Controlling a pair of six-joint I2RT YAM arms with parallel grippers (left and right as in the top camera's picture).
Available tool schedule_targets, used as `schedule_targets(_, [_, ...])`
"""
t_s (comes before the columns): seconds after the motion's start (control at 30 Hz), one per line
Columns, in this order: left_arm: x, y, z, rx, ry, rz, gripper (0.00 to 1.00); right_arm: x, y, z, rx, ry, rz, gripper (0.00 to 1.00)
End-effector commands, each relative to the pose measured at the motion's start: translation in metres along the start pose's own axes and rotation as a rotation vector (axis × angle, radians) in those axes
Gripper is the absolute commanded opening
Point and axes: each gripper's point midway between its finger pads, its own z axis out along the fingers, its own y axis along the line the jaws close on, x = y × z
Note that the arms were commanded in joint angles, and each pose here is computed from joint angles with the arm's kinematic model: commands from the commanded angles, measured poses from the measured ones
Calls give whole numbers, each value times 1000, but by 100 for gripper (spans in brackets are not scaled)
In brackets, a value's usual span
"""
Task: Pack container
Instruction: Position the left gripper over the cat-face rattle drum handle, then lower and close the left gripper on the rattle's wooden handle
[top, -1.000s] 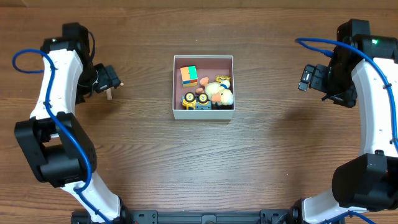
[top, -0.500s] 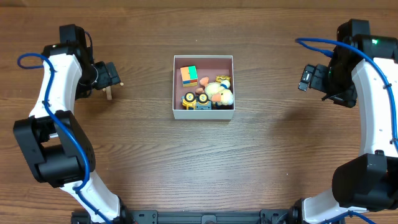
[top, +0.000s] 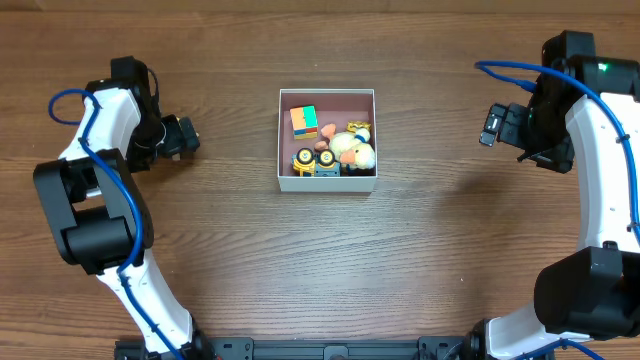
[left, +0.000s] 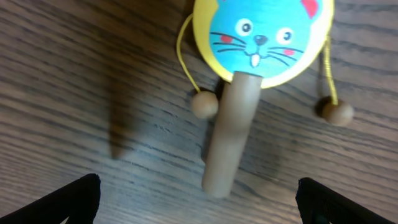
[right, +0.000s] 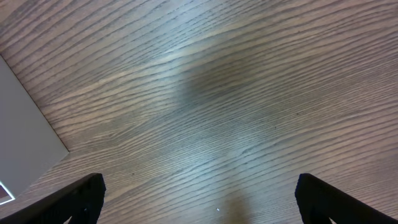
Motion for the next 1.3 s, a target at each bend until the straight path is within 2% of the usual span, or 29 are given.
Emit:
schedule_targets(0.0, [0,3,8,3,2,24,100,-2,-1,-6,-3,-22,8,100])
schedule_targets(0.23, [-6,1,8,10,-21,68,100,-3,-1,-6,-4,-25,8,100])
schedule_targets(1.27, [-6,2,12,9,-28,61,100,-3,-1,-6,-4,-25,8,100])
